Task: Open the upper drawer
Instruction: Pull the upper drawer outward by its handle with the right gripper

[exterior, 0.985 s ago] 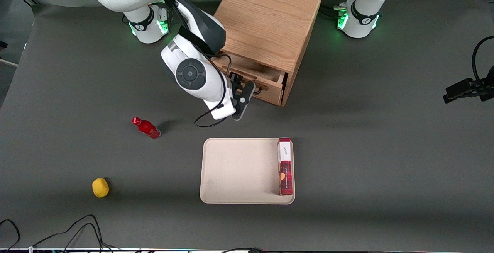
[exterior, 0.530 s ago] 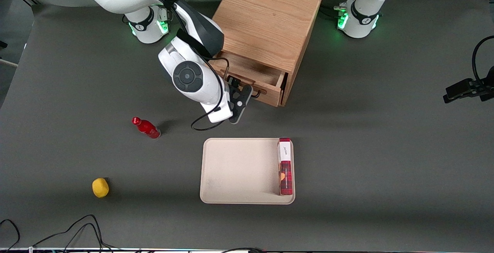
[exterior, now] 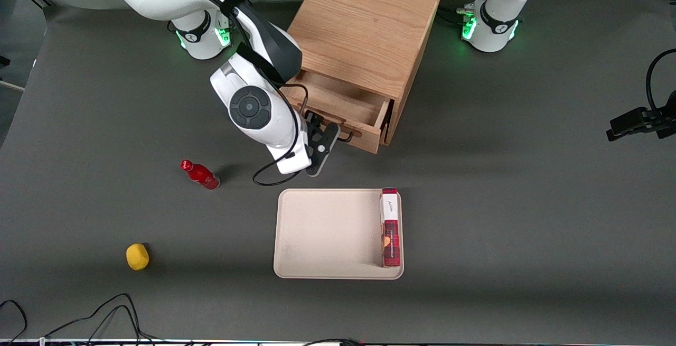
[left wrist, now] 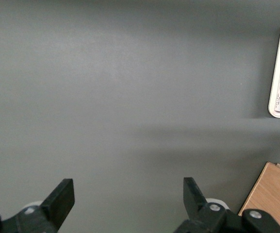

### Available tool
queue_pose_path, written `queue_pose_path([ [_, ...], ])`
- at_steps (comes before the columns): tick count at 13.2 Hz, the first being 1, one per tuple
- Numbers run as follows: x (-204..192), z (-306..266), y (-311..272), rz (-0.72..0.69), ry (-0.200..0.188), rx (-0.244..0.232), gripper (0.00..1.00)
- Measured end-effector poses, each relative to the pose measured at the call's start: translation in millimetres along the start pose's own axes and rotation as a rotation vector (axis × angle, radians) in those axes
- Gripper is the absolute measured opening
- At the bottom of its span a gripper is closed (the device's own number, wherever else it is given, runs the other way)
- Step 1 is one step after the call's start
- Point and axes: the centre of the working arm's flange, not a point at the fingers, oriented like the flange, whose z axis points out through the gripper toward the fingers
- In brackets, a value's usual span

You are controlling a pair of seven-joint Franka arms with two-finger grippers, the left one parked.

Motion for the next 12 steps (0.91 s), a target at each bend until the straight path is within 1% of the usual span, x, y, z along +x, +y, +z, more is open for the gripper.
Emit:
queue_pose_path([
  [12, 0, -6, 26, 0.029, 0.017, -0.024, 1.0],
])
